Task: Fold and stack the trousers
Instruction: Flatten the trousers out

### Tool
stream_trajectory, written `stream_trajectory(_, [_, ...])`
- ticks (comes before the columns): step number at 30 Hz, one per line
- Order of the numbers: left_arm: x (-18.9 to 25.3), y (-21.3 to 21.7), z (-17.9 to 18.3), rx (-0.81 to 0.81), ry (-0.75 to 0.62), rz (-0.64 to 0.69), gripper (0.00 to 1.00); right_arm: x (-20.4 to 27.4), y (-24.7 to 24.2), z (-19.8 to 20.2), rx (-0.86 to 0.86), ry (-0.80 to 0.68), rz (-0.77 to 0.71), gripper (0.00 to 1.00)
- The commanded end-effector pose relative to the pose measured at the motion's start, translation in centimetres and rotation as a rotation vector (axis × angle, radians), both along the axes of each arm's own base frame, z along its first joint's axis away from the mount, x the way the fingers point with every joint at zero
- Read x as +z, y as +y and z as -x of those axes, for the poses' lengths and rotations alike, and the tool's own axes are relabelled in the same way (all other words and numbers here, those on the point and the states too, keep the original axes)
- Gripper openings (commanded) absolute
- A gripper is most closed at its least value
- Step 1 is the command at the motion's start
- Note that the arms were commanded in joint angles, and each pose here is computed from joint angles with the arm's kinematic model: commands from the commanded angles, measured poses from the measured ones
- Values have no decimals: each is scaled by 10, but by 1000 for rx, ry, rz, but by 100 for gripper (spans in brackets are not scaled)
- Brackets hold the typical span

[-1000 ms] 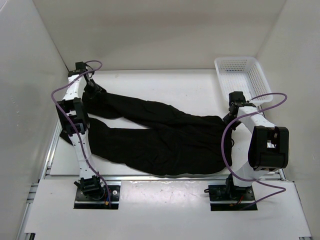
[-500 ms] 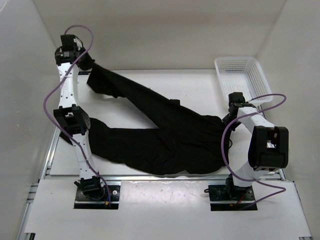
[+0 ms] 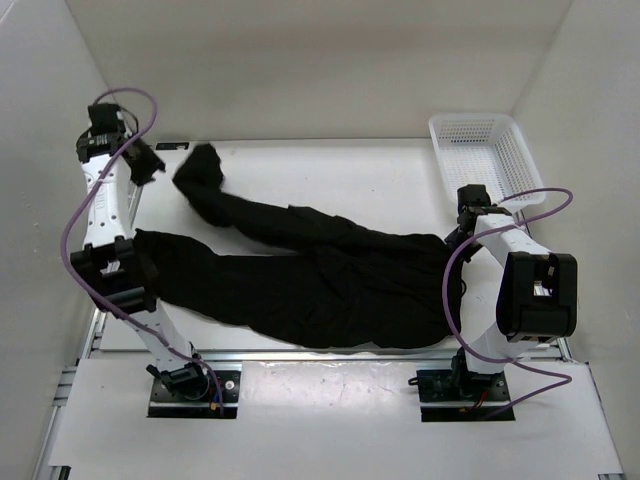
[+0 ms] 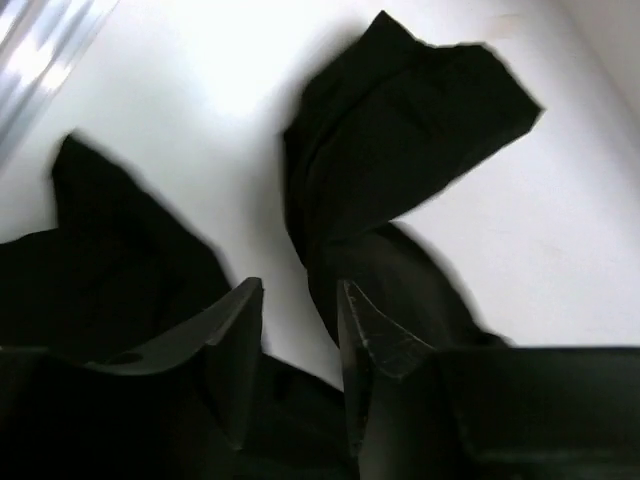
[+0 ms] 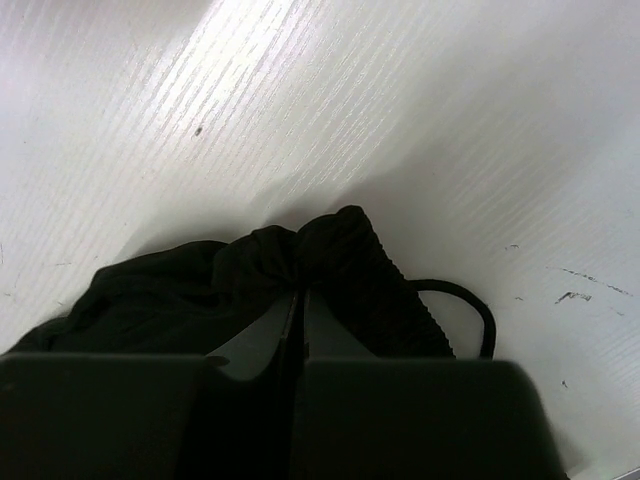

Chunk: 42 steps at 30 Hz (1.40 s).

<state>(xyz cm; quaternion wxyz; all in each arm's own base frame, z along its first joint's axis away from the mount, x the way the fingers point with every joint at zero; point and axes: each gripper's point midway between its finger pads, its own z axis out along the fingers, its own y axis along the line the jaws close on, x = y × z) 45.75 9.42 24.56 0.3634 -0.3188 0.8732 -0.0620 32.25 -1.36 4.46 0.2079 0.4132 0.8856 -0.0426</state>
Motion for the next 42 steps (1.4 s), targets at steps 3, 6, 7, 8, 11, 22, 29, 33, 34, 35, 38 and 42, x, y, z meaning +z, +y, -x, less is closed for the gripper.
stream_trajectory(3, [-46,24,2,78,111,-21,50,10,-6,-1,-1,-28,24,0])
stream_trajectory(6, [-20,13,-22,53,38,-62,48,13,-8,-1,5,-36,36,0])
stream_trajectory(7, [-5,9,-32,29,-1,-71,32,13,-8,-1,5,-36,36,0])
stream_trajectory(8, [-3,9,-39,13,-10,-74,10,13,-8,-1,5,-36,36,0])
stream_trajectory(11, [-14,-10,-66,-98,17,-104,10,13,-8,-1,5,-36,36,0])
stream_trajectory(22, [-130,-60,-92,-205,258,-160,81,4,-6,-1,9,-15,26,0])
stream_trajectory(29, [-138,-57,-99,-203,256,-121,10,2,-8,2,6,-5,36,0])
stream_trajectory(33, [-75,4,-90,13,158,-199,10,2,-8,2,6,-5,36,0])
stream_trajectory(34, [-68,29,-81,89,148,-195,10,-1,-9,5,3,4,45,0])
stream_trajectory(35, [-54,41,-78,124,113,-192,10,-1,-9,5,3,4,45,0])
stream_trajectory(38, [-13,68,-73,183,13,-183,10,-1,-11,5,0,4,53,0])
stream_trajectory(42, [-24,72,-81,153,24,-141,10,-1,-11,5,0,4,53,0])
